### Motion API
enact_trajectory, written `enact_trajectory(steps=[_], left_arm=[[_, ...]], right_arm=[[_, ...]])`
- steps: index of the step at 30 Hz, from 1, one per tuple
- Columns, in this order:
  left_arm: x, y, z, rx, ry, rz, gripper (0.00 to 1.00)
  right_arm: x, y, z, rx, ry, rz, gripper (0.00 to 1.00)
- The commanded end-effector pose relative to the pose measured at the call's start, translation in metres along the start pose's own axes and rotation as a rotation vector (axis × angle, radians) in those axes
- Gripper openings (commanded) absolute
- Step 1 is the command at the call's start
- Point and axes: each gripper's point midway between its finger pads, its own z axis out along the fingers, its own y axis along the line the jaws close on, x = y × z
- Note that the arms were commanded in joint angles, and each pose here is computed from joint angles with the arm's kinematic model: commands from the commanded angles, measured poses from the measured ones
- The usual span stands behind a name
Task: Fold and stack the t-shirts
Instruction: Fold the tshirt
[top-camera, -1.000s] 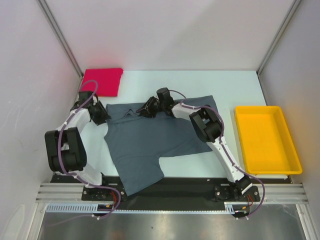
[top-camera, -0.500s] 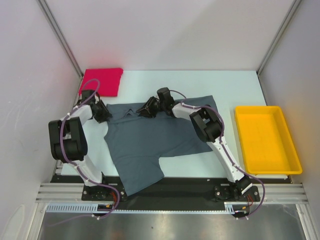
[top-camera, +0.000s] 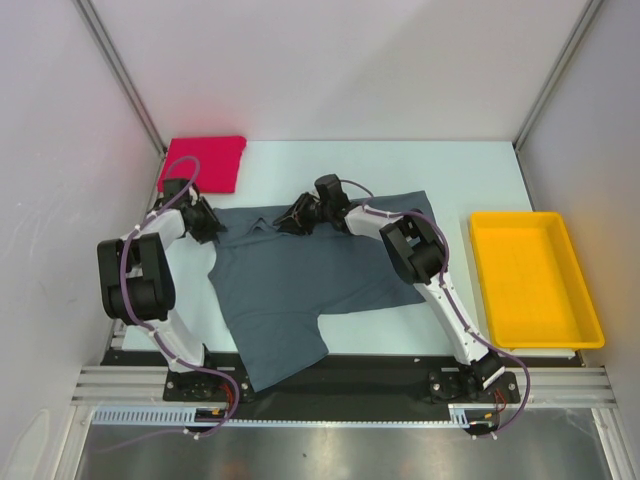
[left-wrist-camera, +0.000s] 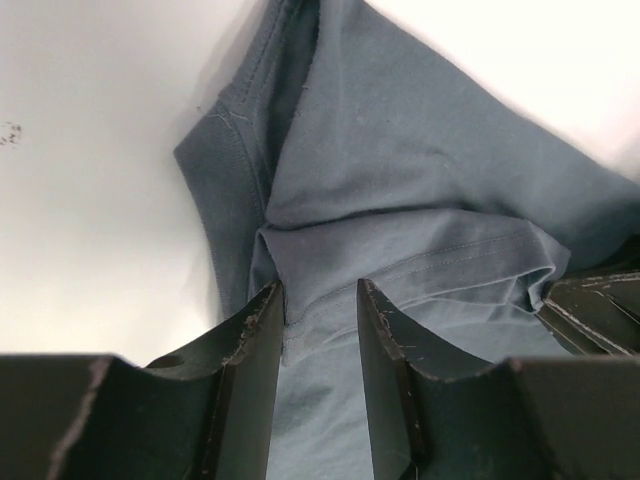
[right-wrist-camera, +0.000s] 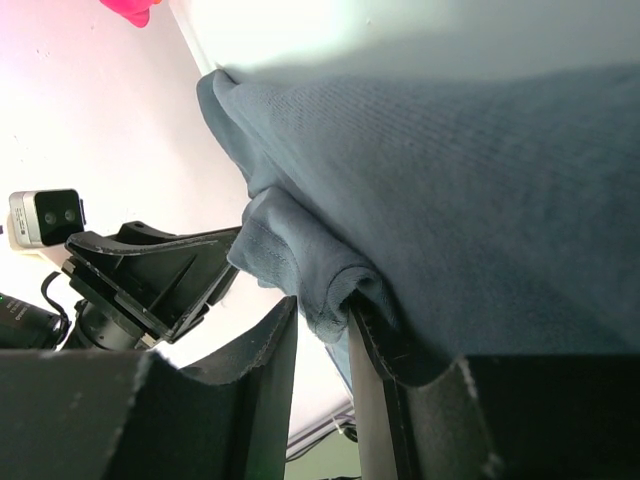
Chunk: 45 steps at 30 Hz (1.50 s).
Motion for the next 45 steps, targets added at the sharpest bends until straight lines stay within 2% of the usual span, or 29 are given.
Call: enact_trajectory(steps=[1, 3, 5, 7, 8, 9, 11, 15, 16, 19, 32, 45], left_arm=[[-0.007, -0.010, -0.001, 0.054, -0.009, -0.019, 0.40], [-0.005, -0.009, 0.001, 0.046, 0.010, -0.016, 0.37], [-0.006, -0.008, 0.002, 0.042, 0.011, -0.004, 0.30], [-0.008, -0.008, 0.000, 0.038, 0.006, 0.001, 0.23], [-0.008, -0.008, -0.001, 0.035, 0.008, 0.002, 0.19], [-0.009, -0.009, -0.003, 0.034, 0.009, 0.002, 0.09], [-0.011, -0.010, -0.008, 0.031, -0.002, -0.001, 0.00], [-0.013, -0.009, -0.021, 0.014, -0.016, -0.002, 0.00], [-0.012, -0.010, -0.023, 0.016, -0.017, 0.000, 0.00], [-0.009, -0.011, -0.034, 0.016, -0.020, -0.001, 0.00], [0.024, 0.008, -0.072, -0.042, -0.022, 0.011, 0.00], [0.081, 0.033, -0.078, -0.075, 0.055, -0.030, 0.00]], right_arm=[[-0.003, 0.014, 0.000, -0.033, 0.005, -0.013, 0.32], [-0.002, 0.015, 0.000, -0.035, 0.007, -0.014, 0.32], [-0.003, 0.017, 0.000, -0.040, 0.007, -0.013, 0.31], [-0.003, 0.019, -0.001, -0.042, 0.012, -0.021, 0.24], [-0.003, 0.021, -0.001, -0.044, 0.013, -0.027, 0.24], [-0.002, 0.021, -0.002, -0.041, 0.016, -0.030, 0.23], [-0.001, 0.021, -0.005, -0.032, 0.023, -0.044, 0.21], [0.003, 0.017, -0.015, 0.030, 0.054, -0.078, 0.14], [0.002, 0.012, -0.017, 0.051, 0.054, -0.086, 0.08], [0.001, 0.007, -0.030, 0.097, 0.052, -0.125, 0.00], [0.027, 0.010, -0.068, 0.136, 0.118, -0.281, 0.00], [0.075, -0.022, -0.087, 0.192, 0.233, -0.217, 0.00]])
